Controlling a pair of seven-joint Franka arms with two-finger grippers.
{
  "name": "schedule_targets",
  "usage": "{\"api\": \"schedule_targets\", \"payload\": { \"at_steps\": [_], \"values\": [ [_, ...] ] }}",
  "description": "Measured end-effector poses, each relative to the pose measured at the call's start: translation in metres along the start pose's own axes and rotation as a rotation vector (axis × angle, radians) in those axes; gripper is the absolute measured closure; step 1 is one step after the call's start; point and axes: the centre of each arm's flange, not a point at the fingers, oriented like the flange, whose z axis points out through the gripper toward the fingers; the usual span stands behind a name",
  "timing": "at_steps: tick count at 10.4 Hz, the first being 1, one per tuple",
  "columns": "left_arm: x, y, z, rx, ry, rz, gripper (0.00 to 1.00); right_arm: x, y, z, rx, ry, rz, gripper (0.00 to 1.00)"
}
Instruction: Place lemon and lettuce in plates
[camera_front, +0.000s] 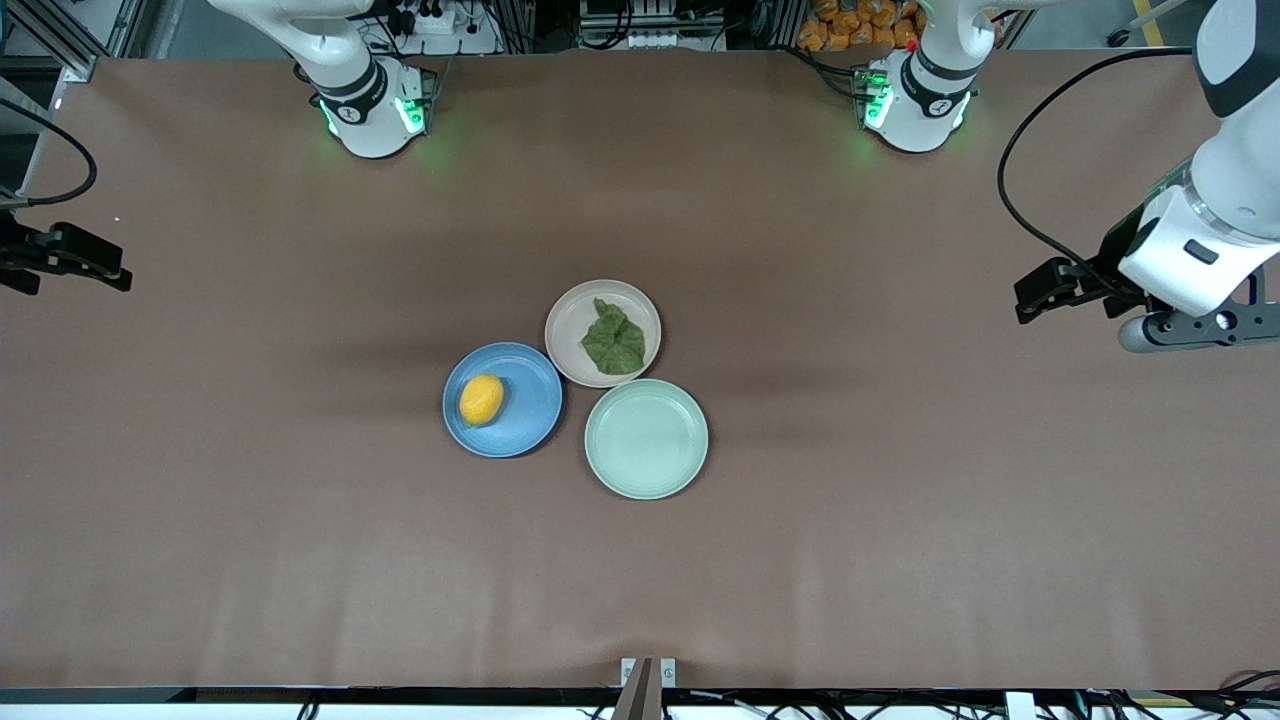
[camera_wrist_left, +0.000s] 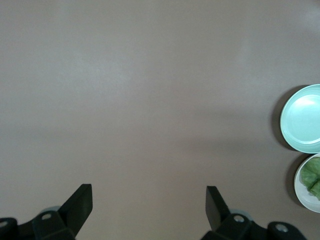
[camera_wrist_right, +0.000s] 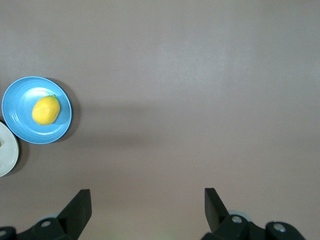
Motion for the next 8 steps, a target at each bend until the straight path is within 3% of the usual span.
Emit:
{"api": "schedule_targets", "payload": {
  "at_steps": [8],
  "values": [
    [-0.016, -0.005, -0.01, 0.011, -0.025, -0.004, 0.0, 0.001, 0.001, 0.002, 0.0, -0.004, 0.002, 0.0]
  ]
}}
